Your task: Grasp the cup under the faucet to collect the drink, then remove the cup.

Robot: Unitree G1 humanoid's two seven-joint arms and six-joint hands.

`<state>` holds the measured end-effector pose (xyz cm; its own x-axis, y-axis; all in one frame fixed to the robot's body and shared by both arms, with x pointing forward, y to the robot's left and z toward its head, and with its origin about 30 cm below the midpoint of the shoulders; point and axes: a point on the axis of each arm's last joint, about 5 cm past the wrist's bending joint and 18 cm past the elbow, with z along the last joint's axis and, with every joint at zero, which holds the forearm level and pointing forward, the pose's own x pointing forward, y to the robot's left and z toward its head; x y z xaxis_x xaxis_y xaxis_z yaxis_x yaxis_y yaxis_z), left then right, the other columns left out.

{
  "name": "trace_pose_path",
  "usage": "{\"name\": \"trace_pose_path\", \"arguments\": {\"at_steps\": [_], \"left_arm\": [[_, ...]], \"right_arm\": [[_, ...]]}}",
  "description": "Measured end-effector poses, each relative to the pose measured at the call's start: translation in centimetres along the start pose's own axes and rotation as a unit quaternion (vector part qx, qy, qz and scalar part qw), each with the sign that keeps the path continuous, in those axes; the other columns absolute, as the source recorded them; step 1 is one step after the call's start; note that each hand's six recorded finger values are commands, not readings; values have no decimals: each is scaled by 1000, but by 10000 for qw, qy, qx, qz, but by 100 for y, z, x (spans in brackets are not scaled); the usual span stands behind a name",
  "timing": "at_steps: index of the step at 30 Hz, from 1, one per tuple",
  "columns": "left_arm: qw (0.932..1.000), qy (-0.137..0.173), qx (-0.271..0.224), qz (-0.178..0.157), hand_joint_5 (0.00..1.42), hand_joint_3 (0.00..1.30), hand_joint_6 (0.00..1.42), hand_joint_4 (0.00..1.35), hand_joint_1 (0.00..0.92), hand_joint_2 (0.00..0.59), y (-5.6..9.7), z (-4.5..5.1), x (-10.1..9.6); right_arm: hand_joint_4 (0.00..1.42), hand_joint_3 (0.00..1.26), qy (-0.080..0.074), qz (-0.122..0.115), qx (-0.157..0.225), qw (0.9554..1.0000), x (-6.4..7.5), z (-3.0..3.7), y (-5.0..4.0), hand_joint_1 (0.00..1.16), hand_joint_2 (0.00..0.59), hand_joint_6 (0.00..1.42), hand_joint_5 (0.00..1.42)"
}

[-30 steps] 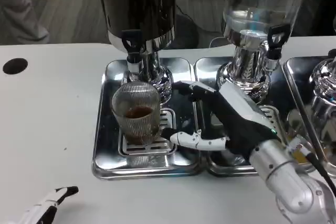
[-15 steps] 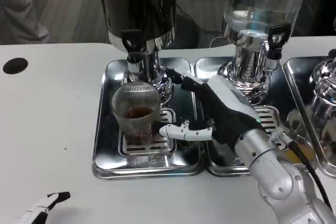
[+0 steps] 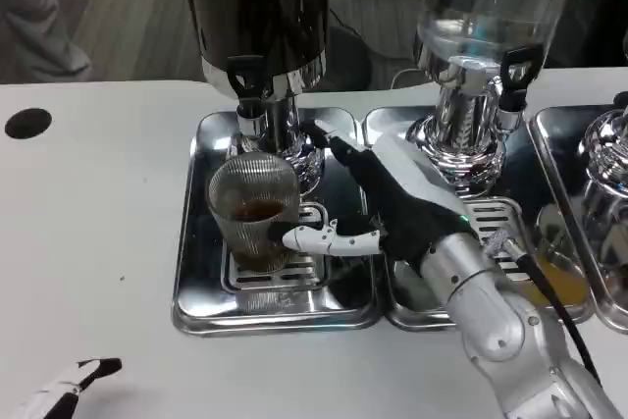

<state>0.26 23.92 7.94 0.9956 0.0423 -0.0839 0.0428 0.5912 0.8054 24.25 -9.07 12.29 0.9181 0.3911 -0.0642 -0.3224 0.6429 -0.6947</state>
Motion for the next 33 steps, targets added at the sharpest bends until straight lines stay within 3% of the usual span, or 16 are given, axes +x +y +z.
{"name": "trace_pose_path", "arguments": {"at_steps": [8,22,28,33], "left_arm": [[10000,32,-85,0,209,259,521,187,3,67,9,-21,16],[9997,154,-190,-19,215,267,523,196,3,68,9,-82,5],[9996,226,-158,-8,215,268,524,197,3,72,34,-125,-18],[9996,225,-147,-18,222,268,524,203,3,74,43,-141,-37]], "right_arm": [[143,79,39,80,90,9999,25,41,93,721,101,6,142],[149,76,82,44,16,10000,69,156,218,741,94,7,143],[163,87,153,101,119,9998,103,150,256,743,94,55,190],[176,96,125,92,319,9994,131,141,283,747,96,83,205]]}}
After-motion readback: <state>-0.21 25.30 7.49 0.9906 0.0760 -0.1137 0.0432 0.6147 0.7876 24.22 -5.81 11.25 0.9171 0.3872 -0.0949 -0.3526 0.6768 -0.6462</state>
